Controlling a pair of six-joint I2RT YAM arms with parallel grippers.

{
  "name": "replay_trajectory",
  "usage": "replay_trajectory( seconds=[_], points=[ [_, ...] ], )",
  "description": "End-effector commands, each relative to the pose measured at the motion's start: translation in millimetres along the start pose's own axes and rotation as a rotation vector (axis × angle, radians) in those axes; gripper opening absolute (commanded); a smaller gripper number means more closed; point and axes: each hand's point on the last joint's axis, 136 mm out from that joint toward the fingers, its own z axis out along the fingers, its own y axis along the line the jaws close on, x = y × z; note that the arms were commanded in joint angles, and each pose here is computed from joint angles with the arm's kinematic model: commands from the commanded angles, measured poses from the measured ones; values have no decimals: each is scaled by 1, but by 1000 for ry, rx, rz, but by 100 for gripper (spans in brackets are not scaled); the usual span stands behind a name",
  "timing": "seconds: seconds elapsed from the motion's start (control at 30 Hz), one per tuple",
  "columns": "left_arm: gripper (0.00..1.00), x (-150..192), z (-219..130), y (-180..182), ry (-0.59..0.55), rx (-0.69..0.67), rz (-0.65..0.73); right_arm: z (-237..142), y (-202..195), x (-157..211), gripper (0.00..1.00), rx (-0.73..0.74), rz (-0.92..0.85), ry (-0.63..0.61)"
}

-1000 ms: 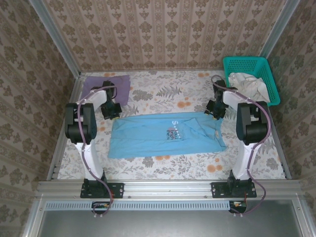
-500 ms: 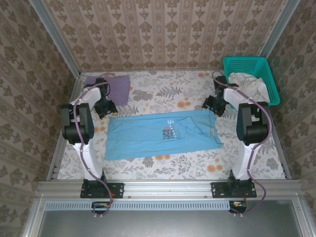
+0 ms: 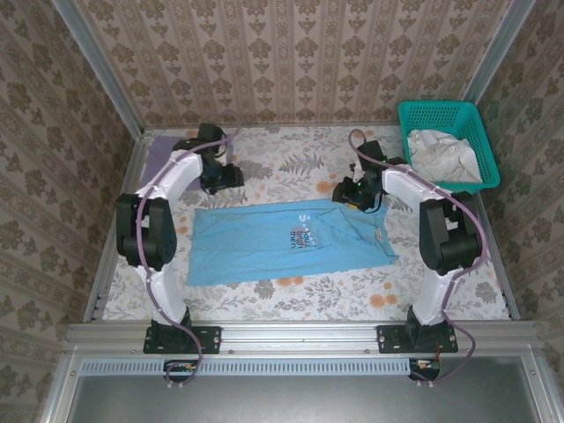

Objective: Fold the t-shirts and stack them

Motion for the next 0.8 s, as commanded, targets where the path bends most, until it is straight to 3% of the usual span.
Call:
replay_trajectory(
  seconds=[0.0, 0.3, 0.6, 0.77],
  points=[
    [49, 30, 35, -5, 139, 37, 35, 13, -4, 4, 46, 36, -48, 47],
    [49, 50, 61, 27, 236, -72, -15, 26, -6, 3, 41, 78, -90, 73],
    [49, 55, 70, 30, 270, -83, -20, 27, -3, 7, 23, 72, -112, 85],
    [49, 52, 68, 30, 263, -86, -19, 23, 2, 11, 8, 64, -124, 97]
  ],
)
